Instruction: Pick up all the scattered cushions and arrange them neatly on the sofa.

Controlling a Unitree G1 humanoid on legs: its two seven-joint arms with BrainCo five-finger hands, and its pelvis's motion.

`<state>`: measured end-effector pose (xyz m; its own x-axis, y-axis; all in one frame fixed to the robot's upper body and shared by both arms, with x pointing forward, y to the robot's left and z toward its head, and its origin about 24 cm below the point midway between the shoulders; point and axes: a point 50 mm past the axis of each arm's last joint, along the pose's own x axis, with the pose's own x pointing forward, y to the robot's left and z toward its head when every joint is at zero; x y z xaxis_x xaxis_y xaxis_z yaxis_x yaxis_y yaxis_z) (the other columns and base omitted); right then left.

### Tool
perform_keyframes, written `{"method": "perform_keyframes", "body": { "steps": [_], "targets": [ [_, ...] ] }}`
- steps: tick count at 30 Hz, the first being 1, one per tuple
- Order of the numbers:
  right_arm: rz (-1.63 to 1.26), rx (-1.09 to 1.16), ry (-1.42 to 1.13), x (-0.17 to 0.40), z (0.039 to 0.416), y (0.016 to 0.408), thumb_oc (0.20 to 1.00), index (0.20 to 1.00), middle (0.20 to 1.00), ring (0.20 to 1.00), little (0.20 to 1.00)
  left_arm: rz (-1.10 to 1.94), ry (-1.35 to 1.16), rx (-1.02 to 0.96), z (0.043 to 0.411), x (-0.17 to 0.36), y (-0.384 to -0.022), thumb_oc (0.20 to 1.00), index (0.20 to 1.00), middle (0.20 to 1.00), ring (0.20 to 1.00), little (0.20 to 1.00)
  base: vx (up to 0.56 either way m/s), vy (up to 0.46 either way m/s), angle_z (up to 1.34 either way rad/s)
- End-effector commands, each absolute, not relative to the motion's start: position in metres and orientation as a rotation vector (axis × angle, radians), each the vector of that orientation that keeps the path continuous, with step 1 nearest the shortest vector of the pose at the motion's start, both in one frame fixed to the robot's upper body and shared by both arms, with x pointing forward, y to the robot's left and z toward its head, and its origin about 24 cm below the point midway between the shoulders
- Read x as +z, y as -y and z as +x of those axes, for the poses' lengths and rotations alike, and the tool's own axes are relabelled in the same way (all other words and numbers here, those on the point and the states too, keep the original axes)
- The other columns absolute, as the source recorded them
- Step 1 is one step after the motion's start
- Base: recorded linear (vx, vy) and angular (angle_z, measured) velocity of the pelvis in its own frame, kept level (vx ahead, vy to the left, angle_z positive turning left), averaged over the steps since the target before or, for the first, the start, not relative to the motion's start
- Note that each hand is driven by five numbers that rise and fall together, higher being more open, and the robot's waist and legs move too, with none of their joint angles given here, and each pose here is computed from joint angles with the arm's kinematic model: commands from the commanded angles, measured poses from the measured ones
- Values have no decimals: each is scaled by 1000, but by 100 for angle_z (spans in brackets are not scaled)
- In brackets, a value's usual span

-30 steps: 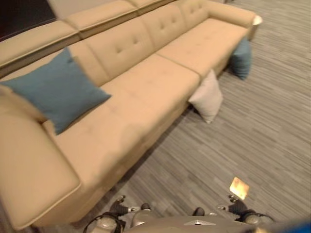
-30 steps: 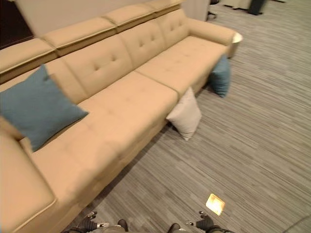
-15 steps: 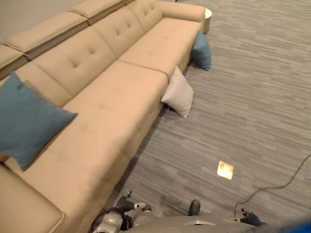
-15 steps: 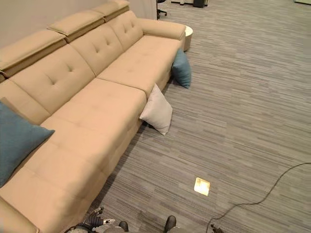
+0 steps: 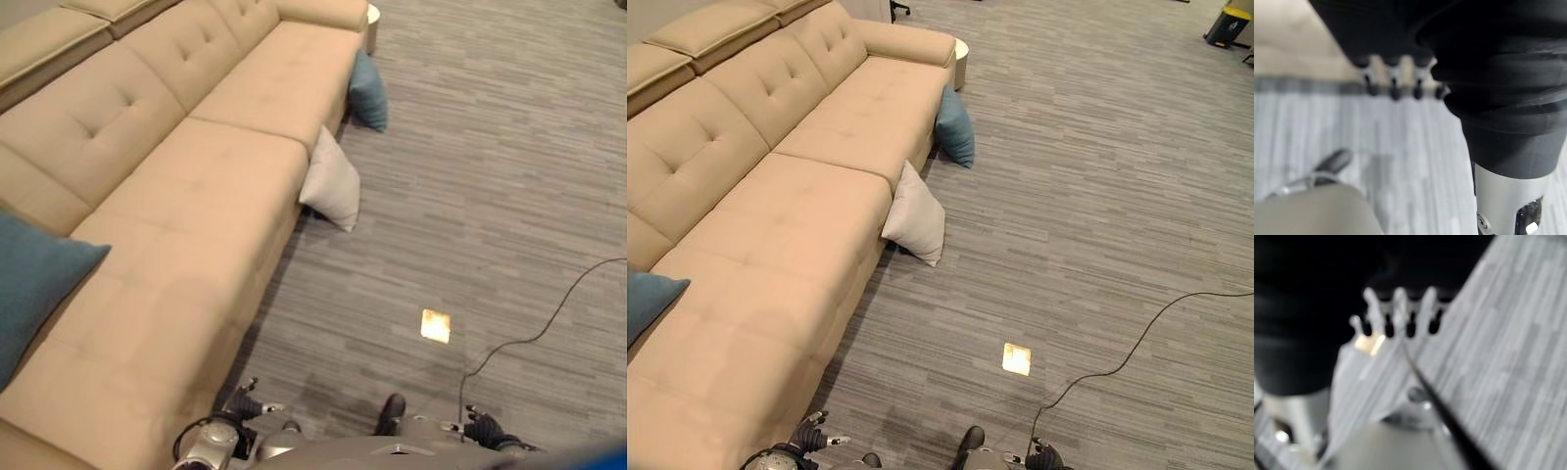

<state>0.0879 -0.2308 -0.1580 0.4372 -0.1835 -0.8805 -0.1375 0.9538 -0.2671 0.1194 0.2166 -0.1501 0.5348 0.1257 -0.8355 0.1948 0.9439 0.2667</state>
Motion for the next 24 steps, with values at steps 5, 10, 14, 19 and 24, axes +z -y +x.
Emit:
{"method": "perform_keyframes", "body": {
  "steps": [5, 10, 14, 19, 24],
  "targets": [
    [-373, -75, -1088, -150, 101, 253, 1000, 1000, 1000, 1000, 1000, 291, -958, -53, 134, -149, -196, 1000, 1000, 1000, 1000, 1000, 104, -191, -7],
    [-398, -67, -1052, -146, 112, 253, 1000, 1000, 1000, 1000, 1000, 299, -955, -39, 136, -148, -198, 1000, 1000, 1000, 1000, 1000, 191, -47, -20],
    [-398, -65, -1045, -146, 114, 252, 1000, 1000, 1000, 1000, 1000, 306, -960, -34, 137, -148, -200, 1000, 1000, 1000, 1000, 1000, 245, -24, -20],
    [-393, -3, -1013, -146, 129, 234, 1000, 1000, 1000, 1000, 1000, 297, -945, -6, 140, -145, -207, 1000, 1000, 1000, 1000, 1000, 407, 126, -41],
    [-396, 6, -981, -143, 137, 232, 1000, 1000, 1000, 1000, 1000, 313, -908, -4, 150, -139, -209, 1000, 1000, 1000, 1000, 1000, 275, 48, -8]
  ]
}}
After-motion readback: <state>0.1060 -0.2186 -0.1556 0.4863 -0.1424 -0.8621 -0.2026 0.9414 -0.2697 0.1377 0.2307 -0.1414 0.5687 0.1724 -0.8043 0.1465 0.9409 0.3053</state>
